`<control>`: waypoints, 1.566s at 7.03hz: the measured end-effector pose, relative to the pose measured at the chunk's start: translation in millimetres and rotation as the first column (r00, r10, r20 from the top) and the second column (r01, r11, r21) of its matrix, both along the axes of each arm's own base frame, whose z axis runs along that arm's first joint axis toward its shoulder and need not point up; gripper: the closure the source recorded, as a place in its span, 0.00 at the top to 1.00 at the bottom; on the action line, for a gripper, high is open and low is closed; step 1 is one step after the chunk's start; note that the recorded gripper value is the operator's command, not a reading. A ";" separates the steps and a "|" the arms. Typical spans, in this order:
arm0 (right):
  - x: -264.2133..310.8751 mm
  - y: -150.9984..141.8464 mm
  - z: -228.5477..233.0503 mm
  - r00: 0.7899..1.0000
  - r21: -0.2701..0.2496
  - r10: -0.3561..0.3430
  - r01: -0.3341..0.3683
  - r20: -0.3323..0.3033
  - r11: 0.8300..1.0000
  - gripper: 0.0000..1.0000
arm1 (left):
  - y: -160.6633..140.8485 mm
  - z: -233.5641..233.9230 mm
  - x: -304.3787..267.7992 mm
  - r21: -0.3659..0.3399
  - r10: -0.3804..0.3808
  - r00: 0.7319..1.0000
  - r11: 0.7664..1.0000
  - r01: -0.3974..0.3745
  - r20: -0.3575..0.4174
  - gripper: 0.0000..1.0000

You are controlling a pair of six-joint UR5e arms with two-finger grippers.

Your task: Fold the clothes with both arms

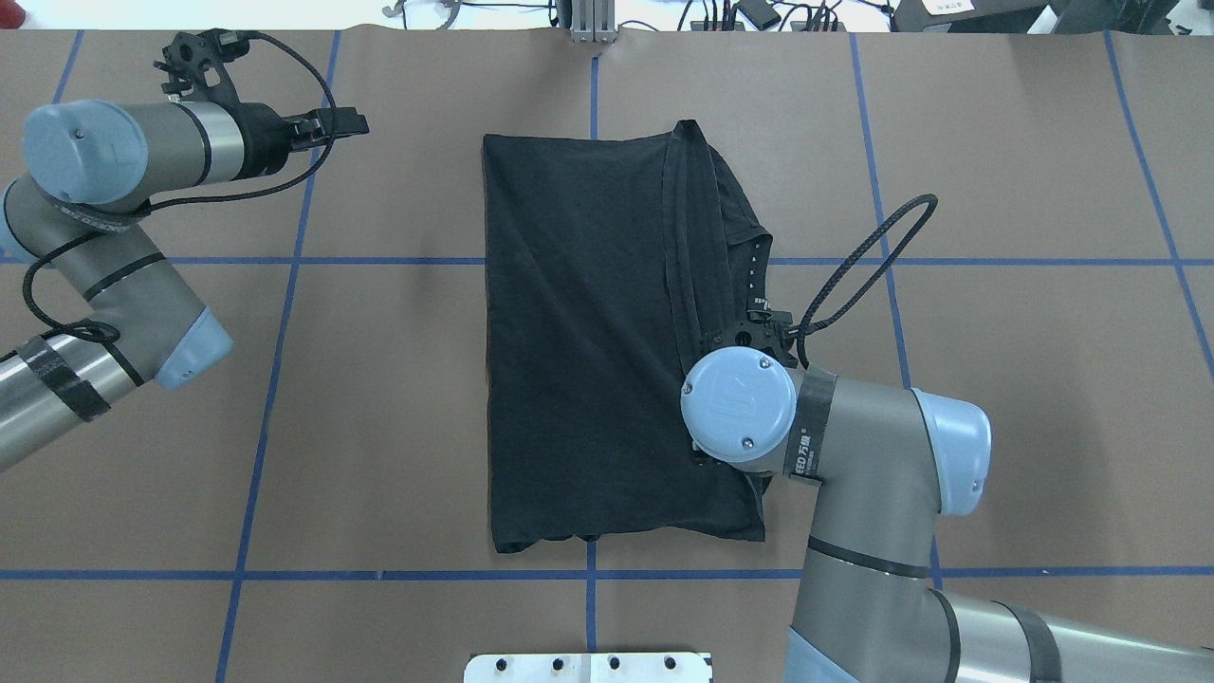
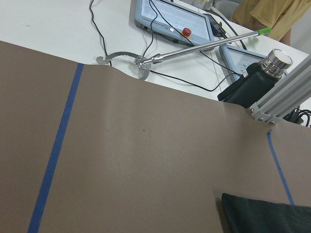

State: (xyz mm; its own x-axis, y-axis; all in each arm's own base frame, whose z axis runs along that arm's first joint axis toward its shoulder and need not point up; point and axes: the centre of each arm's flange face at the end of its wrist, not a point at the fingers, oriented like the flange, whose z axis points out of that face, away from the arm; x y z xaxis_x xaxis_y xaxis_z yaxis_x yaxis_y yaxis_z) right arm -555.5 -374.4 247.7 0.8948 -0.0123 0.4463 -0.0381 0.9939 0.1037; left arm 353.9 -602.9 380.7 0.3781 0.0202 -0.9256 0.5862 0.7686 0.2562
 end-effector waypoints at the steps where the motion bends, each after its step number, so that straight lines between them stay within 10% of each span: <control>1: -13.5 -15.6 0.2 1.000 0.007 0.002 -0.002 0.002 1.000 1.00 | 0.1 0.0 0.1 0.000 0.000 1.000 1.000 0.000 0.000 1.00; 11: -12.3 -59.4 19.5 0.999 0.016 -0.030 0.030 -0.026 0.999 1.00 | 4.3 4.4 -3.4 -0.004 0.000 1.000 1.000 0.000 0.001 1.00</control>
State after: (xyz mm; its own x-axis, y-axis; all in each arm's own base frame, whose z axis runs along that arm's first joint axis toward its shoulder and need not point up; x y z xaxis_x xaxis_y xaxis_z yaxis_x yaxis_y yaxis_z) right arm -567.8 -433.9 267.2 0.9053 -0.0462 0.4224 -0.0054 0.9927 0.1202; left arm 350.5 -598.6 385.1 0.3786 0.0163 -0.9254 0.5864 0.7693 0.2535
